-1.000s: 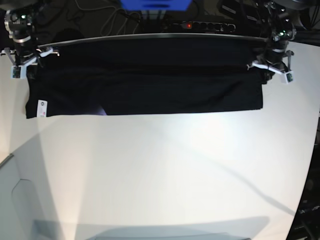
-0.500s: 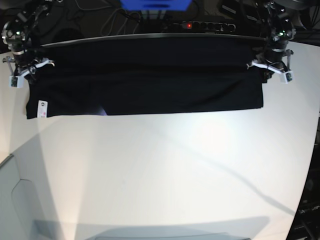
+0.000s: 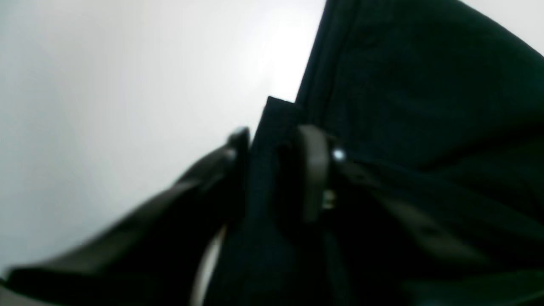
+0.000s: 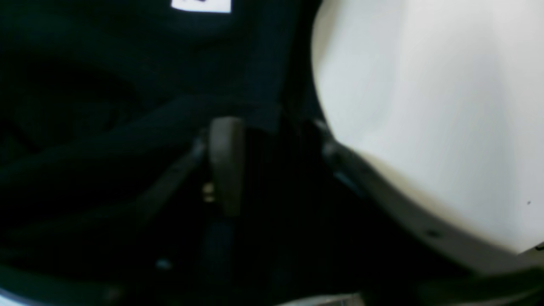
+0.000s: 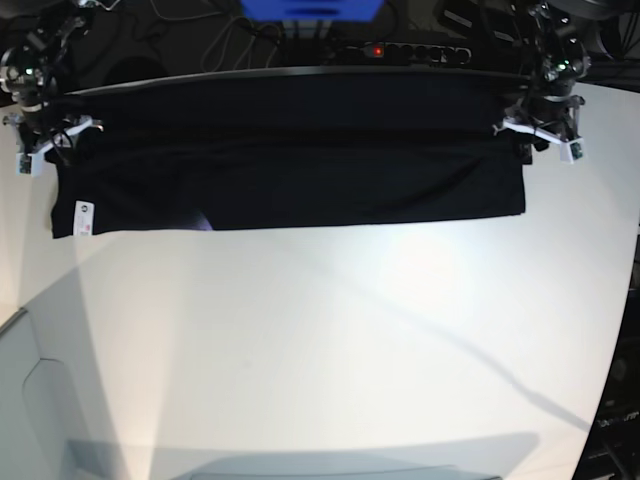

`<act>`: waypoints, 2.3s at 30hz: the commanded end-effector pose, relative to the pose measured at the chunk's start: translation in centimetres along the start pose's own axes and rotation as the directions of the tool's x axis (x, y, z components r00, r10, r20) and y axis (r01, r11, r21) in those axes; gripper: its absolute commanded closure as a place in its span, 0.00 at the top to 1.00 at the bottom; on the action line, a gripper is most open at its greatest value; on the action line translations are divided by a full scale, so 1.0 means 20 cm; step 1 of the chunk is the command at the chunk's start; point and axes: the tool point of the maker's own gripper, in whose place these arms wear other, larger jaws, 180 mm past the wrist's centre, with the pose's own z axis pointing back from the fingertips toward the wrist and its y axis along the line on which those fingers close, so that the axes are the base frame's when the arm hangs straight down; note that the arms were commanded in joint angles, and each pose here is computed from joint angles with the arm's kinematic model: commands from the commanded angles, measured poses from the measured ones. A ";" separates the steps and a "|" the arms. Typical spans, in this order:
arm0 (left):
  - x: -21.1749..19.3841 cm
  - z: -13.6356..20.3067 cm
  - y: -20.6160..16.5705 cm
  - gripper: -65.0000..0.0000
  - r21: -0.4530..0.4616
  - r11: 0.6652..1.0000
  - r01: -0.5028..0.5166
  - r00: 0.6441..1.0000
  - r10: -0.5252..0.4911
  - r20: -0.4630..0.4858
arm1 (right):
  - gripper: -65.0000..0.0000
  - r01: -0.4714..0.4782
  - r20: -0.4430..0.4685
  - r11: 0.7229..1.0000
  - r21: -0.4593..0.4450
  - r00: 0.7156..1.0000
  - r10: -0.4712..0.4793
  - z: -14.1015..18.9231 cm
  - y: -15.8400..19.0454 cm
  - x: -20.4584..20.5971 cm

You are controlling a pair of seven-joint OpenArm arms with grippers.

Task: Fold the T-shirt properly
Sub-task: 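Hold the strip's two ends with both grippers and adjust them, then fold the strip end with the left gripper over toward the right gripper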

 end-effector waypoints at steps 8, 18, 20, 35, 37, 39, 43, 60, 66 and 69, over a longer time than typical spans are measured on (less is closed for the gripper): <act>0.14 0.07 -0.04 0.81 -0.017 0.999 0.045 0.995 -0.043 0.085 | 0.49 -0.017 0.167 0.998 -0.057 0.986 0.027 0.15 0.01 0.24; 0.04 0.05 0.00 0.80 -0.001 1.000 0.026 0.999 -0.026 0.031 | 0.49 -0.002 0.168 0.999 -0.047 0.986 0.010 0.24 0.15 0.20; -0.01 0.03 0.02 0.80 0.006 1.000 0.012 1.000 -0.012 0.002 | 0.49 0.008 0.161 0.999 -0.044 0.987 -0.001 0.24 0.16 0.18; -0.02 -0.01 -0.04 0.28 -0.023 1.000 0.012 1.000 -0.012 -0.009 | 0.49 -0.008 0.156 1.000 -0.013 0.988 0.010 0.22 0.22 0.18; -0.02 -0.01 -0.04 0.15 -0.023 1.000 0.011 1.000 -0.012 -0.007 | 0.49 -0.008 0.156 1.000 -0.013 0.988 0.010 0.22 0.22 0.18; -0.02 -0.01 -0.03 0.01 -0.022 1.000 0.011 1.000 -0.011 -0.006 | 0.49 -0.002 0.149 1.000 -0.010 0.989 0.004 0.21 0.22 0.16; -0.01 -0.01 -0.03 0.01 -0.018 1.000 0.010 1.000 -0.010 -0.004 | 0.49 0.041 0.097 0.999 0.016 0.994 -0.042 0.14 0.22 0.06; 0.41 0.20 -0.30 0.00 -0.104 0.990 0.098 0.964 -0.068 0.256 | 0.49 0.097 -0.063 0.990 0.102 0.994 -0.090 -0.03 0.25 -0.21; 0.39 0.24 -0.51 0.00 -0.192 0.979 0.064 0.963 -0.010 0.271 | 0.49 0.095 -0.067 0.989 0.116 0.994 -0.088 -0.04 0.28 -0.21; 0.32 0.23 -0.69 0.00 -0.281 0.958 0.050 0.972 0.019 0.236 | 0.49 0.090 -0.069 0.988 0.126 0.994 -0.082 -0.04 0.29 -0.21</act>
